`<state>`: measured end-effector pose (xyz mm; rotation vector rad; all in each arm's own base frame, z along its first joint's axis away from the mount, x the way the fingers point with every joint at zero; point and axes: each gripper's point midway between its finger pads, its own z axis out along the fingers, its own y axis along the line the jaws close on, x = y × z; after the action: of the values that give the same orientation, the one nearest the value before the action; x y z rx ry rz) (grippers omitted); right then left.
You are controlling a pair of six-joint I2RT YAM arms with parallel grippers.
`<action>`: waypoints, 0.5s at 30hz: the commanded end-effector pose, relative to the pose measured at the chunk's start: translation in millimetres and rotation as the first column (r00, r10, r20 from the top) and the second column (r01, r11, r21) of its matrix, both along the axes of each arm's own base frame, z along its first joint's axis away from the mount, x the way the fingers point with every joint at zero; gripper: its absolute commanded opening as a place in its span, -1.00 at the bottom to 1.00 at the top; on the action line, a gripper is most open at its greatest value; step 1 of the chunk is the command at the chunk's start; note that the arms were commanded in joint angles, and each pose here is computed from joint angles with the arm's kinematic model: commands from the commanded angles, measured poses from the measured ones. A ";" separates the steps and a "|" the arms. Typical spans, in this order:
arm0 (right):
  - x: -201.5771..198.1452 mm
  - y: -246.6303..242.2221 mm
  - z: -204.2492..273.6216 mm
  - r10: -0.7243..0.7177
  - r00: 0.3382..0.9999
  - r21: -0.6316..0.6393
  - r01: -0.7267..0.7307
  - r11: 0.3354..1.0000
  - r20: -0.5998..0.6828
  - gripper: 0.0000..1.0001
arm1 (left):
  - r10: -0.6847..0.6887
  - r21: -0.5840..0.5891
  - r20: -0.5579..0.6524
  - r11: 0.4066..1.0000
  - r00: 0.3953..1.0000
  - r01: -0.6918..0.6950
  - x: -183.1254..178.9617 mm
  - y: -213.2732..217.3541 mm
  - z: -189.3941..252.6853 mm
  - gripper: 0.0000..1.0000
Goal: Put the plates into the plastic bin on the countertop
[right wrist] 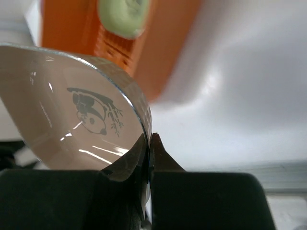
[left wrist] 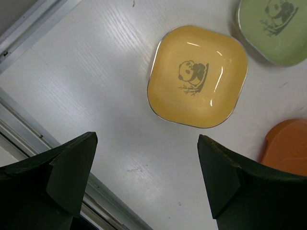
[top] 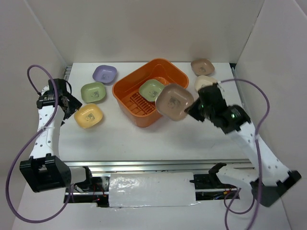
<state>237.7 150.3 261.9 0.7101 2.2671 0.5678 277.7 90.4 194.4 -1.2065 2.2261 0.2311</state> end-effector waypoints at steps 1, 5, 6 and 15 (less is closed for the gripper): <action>76.8 37.8 26.9 0.054 0.995 0.065 -0.060 0.996 0.080 -1.00 | -0.008 -0.052 0.010 0.999 1.000 0.009 9.6 -0.2 -20.7 0.99; 149.2 61.1 51.3 0.011 0.995 0.065 -0.017 0.998 0.094 -1.00 | -0.013 -0.070 0.020 0.997 1.000 0.014 21.5 1.8 -32.0 0.99; 169.7 68.8 26.9 -0.001 0.999 0.036 0.000 0.999 0.041 -1.00 | -0.017 -0.069 0.027 0.997 0.999 0.019 27.7 2.9 -33.7 0.99; 248.8 77.5 -45.2 -0.161 0.982 0.003 0.162 0.987 -0.103 -1.00 | -0.019 -0.062 0.031 0.998 0.999 0.021 40.9 8.5 -30.0 0.99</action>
<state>477.4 239.3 208.2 0.8373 2.3214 0.4921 305.6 93.7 149.0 -1.2392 2.2832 0.1576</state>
